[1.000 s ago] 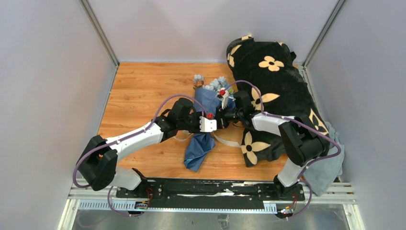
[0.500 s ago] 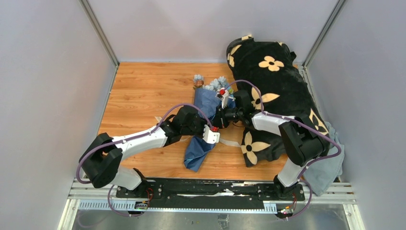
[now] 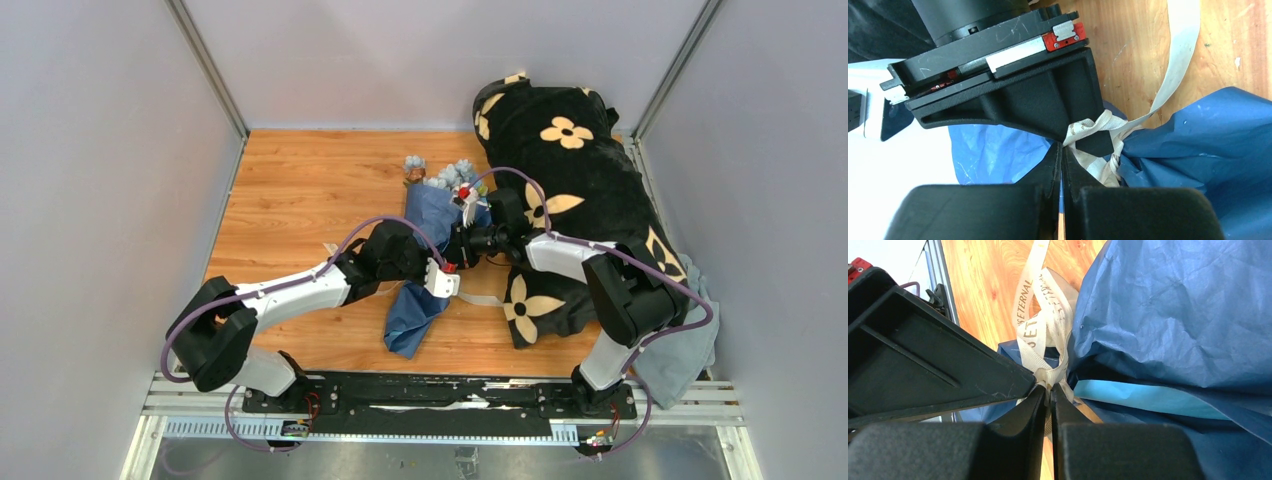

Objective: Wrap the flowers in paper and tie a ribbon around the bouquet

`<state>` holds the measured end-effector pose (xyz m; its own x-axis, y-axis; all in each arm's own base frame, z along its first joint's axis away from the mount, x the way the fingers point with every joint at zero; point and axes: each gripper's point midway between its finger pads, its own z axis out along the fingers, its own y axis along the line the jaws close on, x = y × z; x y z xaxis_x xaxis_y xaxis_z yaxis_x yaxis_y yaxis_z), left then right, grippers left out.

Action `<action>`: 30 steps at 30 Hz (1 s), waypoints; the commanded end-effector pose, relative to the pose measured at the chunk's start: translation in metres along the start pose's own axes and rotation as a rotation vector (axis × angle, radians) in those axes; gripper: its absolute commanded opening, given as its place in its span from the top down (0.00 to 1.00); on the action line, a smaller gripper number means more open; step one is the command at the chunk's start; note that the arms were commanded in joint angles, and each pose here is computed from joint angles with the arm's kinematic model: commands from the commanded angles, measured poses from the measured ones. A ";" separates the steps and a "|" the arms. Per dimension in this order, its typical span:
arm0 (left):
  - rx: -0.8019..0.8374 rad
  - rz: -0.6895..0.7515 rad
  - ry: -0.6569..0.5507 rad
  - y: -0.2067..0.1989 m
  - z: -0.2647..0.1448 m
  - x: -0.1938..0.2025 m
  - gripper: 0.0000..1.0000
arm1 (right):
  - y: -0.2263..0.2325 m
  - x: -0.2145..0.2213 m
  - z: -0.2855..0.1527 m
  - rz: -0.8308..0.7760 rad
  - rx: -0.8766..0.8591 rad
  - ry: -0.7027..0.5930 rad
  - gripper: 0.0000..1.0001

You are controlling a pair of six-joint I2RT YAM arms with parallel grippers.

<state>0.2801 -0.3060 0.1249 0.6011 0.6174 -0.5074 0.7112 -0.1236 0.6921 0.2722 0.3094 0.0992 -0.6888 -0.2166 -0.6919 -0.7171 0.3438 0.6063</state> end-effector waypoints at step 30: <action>0.120 0.050 0.099 -0.022 -0.032 0.037 1.00 | -0.023 -0.017 -0.024 0.115 0.142 -0.089 1.00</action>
<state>0.2876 -0.2630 0.1156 0.5986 0.6833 -0.4181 0.7046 -0.2009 0.6805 0.2951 0.2892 0.1045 -0.7448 -0.1250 -0.6555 -0.6309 0.4519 0.6307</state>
